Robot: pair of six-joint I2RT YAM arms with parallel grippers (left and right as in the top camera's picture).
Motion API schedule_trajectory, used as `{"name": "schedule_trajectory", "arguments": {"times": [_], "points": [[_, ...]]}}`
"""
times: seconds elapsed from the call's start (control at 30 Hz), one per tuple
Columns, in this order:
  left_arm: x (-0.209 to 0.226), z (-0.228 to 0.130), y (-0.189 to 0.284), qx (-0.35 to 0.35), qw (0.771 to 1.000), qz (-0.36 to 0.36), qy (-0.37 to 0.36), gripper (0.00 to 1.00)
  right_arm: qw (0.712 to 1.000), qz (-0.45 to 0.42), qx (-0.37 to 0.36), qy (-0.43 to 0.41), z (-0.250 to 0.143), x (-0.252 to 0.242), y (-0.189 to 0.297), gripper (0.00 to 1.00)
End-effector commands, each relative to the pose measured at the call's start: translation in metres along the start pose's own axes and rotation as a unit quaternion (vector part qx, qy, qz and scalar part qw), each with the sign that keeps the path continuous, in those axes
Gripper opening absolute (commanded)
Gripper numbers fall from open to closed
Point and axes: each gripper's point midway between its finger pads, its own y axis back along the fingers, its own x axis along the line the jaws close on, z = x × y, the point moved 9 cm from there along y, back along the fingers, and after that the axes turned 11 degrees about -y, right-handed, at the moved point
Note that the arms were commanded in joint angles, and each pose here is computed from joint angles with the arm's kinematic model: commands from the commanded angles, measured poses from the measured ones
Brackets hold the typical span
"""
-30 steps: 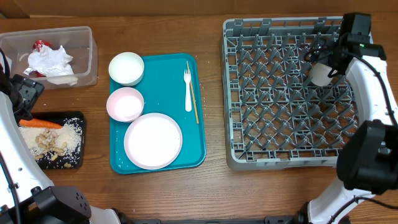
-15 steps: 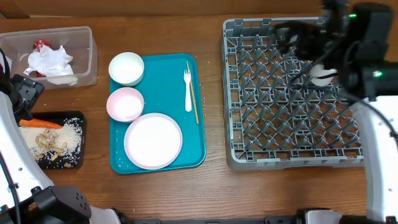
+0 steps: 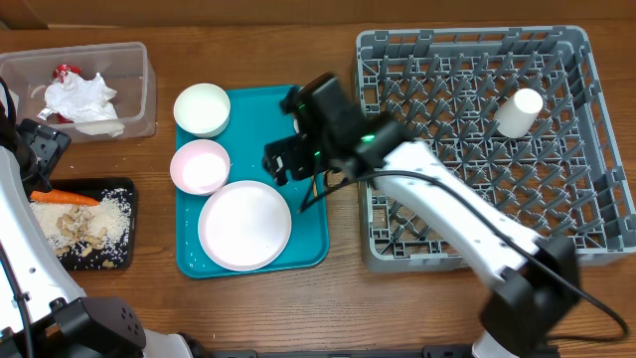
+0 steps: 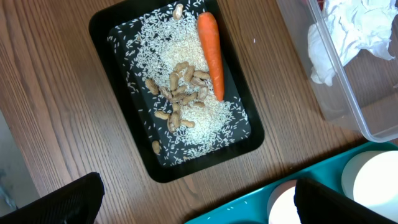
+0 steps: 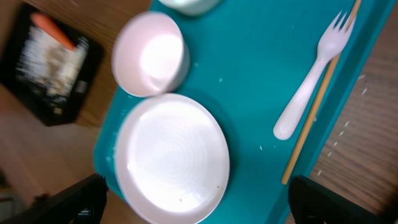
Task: Sort waste into correct bins and load items into the dishwasher rack
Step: 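Reach the right gripper back to the tray and grip the large white plate's rim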
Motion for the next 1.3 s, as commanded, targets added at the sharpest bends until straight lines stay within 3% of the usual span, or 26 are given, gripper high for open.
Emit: {"name": "schedule_trajectory", "arguments": {"times": [0.0, 0.1, 0.33, 0.5, 0.6, 0.77, 0.93, 1.13, 1.27], "points": [[0.001, 0.0, -0.003, 0.0, 1.0, 0.012, 0.005, 1.0, 0.998, -0.057, 0.024, -0.022, -0.009, -0.009, -0.042, 0.94], [0.001, 0.0, -0.003, 0.0, 1.0, 0.012, 0.005, 1.0, 0.994, -0.077, 0.07, -0.041, -0.026, -0.016, -0.08, 0.92], [0.001, 0.0, -0.003, 0.0, 1.0, 0.012, 0.005, 1.0, 0.985, -0.093, 0.141, -0.046, -0.054, -0.023, -0.125, 0.75], [0.001, 0.0, -0.003, 0.0, 1.0, 0.012, 0.005, 1.0, 0.98, -0.102, 0.16, -0.054, -0.068, -0.021, -0.135, 0.54], [0.001, 0.0, -0.003, 0.0, 1.0, 0.012, 0.005, 1.0, 0.978, -0.117, 0.162, -0.06, -0.075, -0.025, -0.138, 0.51], [0.001, 0.0, -0.003, 0.0, 1.0, 0.012, 0.005, 1.0, 0.975, -0.128, 0.167, -0.071, -0.08, -0.03, -0.14, 0.36], [0.001, 0.0, -0.003, 0.0, 1.0, 0.012, 0.005, 1.0, 0.974, -0.132, 0.171, -0.072, -0.081, -0.031, -0.139, 0.34], [0.001, 0.0, -0.003, 0.0, 1.0, 0.012, 0.005, 1.0, 0.973, -0.132, 0.172, -0.073, -0.081, -0.031, -0.139, 0.05], [0.001, 0.0, -0.003, 0.0, 1.0, 0.012, 0.005, 1.0, 0.969, -0.143, 0.183, -0.081, -0.08, -0.035, -0.133, 0.04]]}}
